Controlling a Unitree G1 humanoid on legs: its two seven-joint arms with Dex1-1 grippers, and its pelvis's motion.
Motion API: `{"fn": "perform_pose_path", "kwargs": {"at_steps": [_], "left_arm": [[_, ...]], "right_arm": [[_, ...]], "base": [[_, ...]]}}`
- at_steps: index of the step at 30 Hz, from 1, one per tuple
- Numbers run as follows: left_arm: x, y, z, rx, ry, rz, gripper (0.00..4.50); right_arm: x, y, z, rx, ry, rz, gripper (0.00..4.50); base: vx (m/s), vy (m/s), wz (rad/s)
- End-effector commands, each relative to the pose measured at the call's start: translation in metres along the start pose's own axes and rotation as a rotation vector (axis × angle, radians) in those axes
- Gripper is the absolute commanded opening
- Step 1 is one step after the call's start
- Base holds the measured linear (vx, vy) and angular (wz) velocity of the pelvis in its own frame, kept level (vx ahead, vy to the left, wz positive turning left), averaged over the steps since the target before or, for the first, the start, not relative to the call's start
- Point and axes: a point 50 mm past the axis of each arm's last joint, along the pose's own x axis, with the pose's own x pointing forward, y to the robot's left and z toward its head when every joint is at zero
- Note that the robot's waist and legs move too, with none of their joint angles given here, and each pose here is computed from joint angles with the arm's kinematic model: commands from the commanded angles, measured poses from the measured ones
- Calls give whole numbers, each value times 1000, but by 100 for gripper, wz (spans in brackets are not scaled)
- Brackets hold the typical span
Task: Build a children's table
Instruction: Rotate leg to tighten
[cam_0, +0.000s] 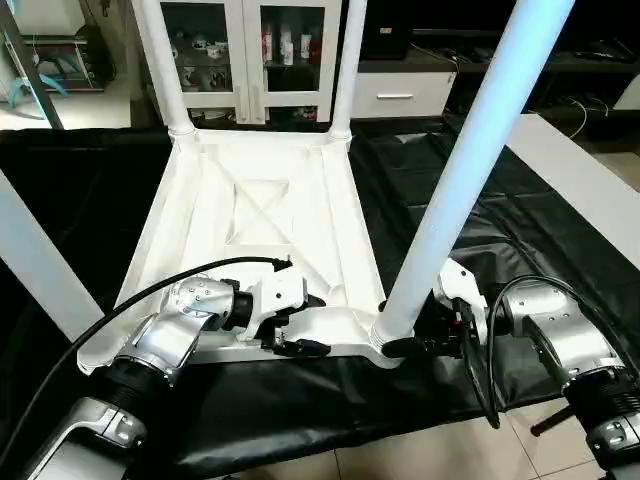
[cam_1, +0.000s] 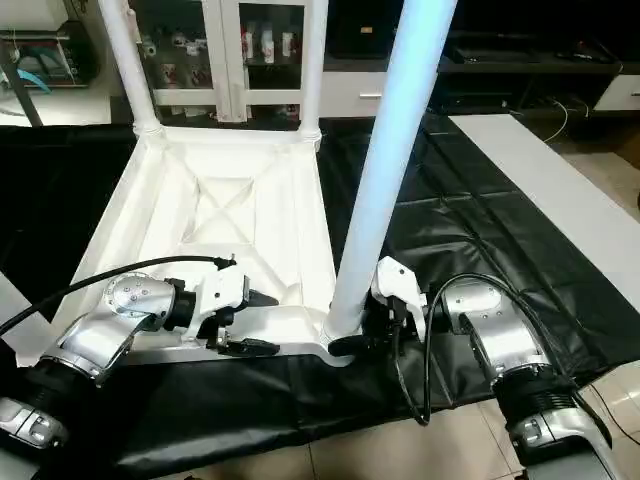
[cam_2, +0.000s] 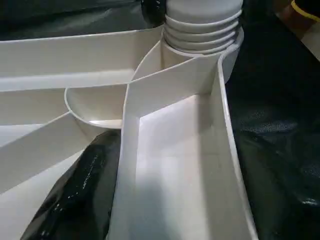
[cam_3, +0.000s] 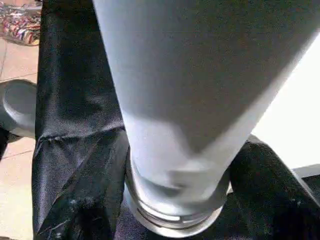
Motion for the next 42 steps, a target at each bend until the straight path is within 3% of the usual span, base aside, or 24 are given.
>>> {"fn": "perform_pose_path", "kwargs": {"at_steps": [1,6,11,14,21,25,28,36,38,39,42], "left_arm": [[11,-7,-3,37,66,-88,313],[10,-8,-4,25,60,-88,313],[13,2,2,-20,28,31,313],[25,11,7,-93,8,158,313],[46,25,24,-141,10,281,313],[60,46,39,-219,50,539,313],[64,56,45,-214,79,675,313],[69,57,50,-191,67,670,313],[69,56,48,-190,79,670,313],[67,56,45,-187,86,668,313],[65,56,41,-180,94,663,313]], "right_arm": [[5,-1,5,-39,17,50,261],[7,-2,6,-22,-1,31,261],[15,-21,6,96,-89,-231,261],[30,-27,3,200,-133,-368,260],[63,-33,2,251,-114,-551,259],[82,-48,5,322,-89,-868,259],[93,-52,11,380,-105,-987,259],[111,-49,26,374,-184,-903,259],[109,-48,29,369,-221,-874,259],[104,-48,34,391,-305,-834,259],[94,-47,39,373,-369,-810,328]], "base": [[0,0,0],[0,0,0],[0,0,0],[0,0,0],[0,0,0],[0,0,0],[0,0,0],[33,2,2],[0,0,0],[0,0,0],[0,0,0]]}}
